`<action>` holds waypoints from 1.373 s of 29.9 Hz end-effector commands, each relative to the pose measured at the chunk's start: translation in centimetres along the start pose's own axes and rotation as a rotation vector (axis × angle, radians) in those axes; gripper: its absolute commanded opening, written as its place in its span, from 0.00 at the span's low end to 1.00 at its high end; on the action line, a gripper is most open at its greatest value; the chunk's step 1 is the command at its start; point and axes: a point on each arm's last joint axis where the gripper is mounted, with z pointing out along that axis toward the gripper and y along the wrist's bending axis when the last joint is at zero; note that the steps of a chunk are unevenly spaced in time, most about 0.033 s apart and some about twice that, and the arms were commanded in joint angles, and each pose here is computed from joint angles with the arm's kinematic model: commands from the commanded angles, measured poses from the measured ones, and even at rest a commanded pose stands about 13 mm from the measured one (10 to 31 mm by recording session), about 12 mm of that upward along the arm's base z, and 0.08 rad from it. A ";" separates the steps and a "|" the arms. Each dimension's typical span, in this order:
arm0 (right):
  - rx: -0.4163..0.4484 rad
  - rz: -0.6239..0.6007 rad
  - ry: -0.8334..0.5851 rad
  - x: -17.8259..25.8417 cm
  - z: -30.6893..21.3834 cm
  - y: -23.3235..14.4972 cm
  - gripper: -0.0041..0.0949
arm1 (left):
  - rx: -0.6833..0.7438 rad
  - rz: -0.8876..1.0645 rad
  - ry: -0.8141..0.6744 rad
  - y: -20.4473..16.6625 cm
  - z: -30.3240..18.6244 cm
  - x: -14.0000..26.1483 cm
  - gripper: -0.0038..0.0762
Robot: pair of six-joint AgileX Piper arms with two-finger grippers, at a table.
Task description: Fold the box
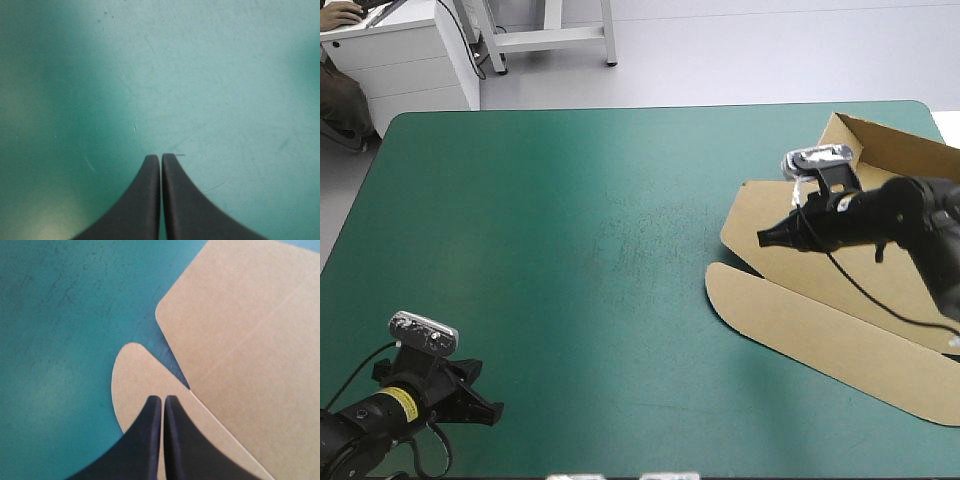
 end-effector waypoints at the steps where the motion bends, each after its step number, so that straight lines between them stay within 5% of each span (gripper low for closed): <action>1: 0.036 -0.027 -0.149 2.6 -3.1 0.8 0.04 | 0.020 -0.010 -0.050 -0.2 0.5 -0.3 0.04; 20: 0.051 -0.063 -0.297 19.1 -6.1 2.7 0.04 | 0.151 0.062 -0.032 -1.4 1.6 0.8 0.04; 41: 0.065 -0.091 -0.390 21.4 -6.5 2.9 0.04 | 0.176 0.057 -0.038 -1.6 2.1 1.2 0.04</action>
